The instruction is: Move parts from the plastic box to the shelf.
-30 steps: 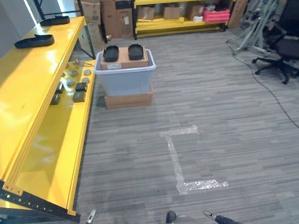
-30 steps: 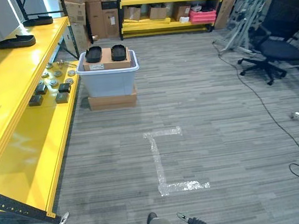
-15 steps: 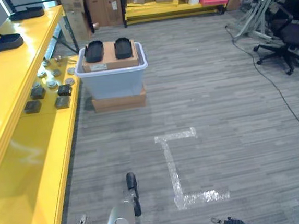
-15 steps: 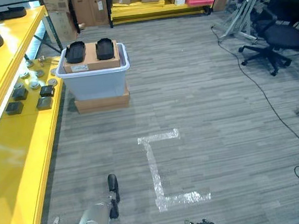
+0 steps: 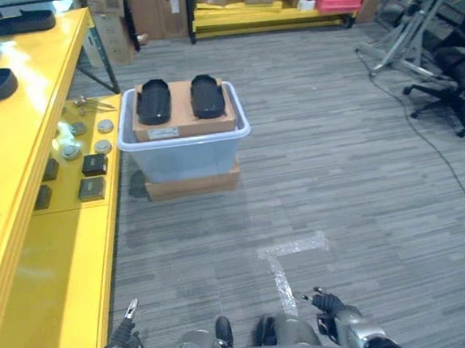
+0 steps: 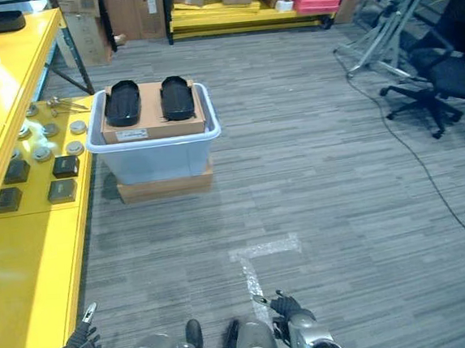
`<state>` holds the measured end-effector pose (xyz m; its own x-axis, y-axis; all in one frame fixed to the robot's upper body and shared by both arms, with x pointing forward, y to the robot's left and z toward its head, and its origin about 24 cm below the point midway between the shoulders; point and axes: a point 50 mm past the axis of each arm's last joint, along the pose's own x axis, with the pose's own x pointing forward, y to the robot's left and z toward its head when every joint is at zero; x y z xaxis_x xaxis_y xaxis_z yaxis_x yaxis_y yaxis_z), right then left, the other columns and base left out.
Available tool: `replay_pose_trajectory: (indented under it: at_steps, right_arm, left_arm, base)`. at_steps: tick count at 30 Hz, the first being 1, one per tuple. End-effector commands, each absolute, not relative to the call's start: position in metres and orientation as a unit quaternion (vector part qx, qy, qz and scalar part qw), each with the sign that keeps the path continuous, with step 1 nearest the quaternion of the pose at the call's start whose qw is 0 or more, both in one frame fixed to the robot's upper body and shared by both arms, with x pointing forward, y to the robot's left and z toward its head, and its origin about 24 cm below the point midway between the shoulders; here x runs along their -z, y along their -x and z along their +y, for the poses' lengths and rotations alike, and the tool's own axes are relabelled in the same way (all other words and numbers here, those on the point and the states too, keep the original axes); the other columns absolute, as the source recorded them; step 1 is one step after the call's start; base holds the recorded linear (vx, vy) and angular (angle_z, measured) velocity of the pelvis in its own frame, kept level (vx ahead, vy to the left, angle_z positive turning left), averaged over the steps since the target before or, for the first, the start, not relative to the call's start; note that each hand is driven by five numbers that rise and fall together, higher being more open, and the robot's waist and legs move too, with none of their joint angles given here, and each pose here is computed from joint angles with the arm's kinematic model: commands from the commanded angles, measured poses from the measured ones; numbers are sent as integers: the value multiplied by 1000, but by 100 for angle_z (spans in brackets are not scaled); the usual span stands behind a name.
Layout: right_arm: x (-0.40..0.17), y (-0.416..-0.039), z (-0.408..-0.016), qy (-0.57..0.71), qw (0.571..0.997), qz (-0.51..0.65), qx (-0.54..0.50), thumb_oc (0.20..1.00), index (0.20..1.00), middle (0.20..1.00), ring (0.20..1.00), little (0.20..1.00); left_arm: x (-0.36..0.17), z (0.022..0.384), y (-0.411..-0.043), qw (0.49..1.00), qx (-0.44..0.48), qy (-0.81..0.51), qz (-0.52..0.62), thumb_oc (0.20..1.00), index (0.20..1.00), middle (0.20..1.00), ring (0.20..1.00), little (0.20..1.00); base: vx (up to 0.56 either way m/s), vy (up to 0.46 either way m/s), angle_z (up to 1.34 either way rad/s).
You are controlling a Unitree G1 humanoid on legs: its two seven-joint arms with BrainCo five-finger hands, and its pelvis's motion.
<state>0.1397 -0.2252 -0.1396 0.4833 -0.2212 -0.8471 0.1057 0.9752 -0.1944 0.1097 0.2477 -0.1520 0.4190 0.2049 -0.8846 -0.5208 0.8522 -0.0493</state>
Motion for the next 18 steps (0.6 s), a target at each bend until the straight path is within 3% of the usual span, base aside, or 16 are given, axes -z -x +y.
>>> replay_pose_trajectory:
  at_steps: [1,12,18]
  right_arm:
    - [141,-125,-245,52,857,496,132,1000,1000,1000,1000,1000]
    - [147,-110,-257,81,831,535,130,1000,1000,1000,1000,1000]
    - [141,-103,-285,122,814,545,160,1000,1000,1000,1000,1000]
  left_arm:
    - [154,254,-91,819,-218,147,510,1000,1000,1000,1000,1000]
    - [161,247,-63,808,-215,144,529,1000,1000,1000,1000,1000]
    - [162,236,-73,810,-236,184,505,1000,1000,1000,1000,1000]
  base:
    - [450,-255,66]
    - [610,-232,51]
    - [497,-85,-18]
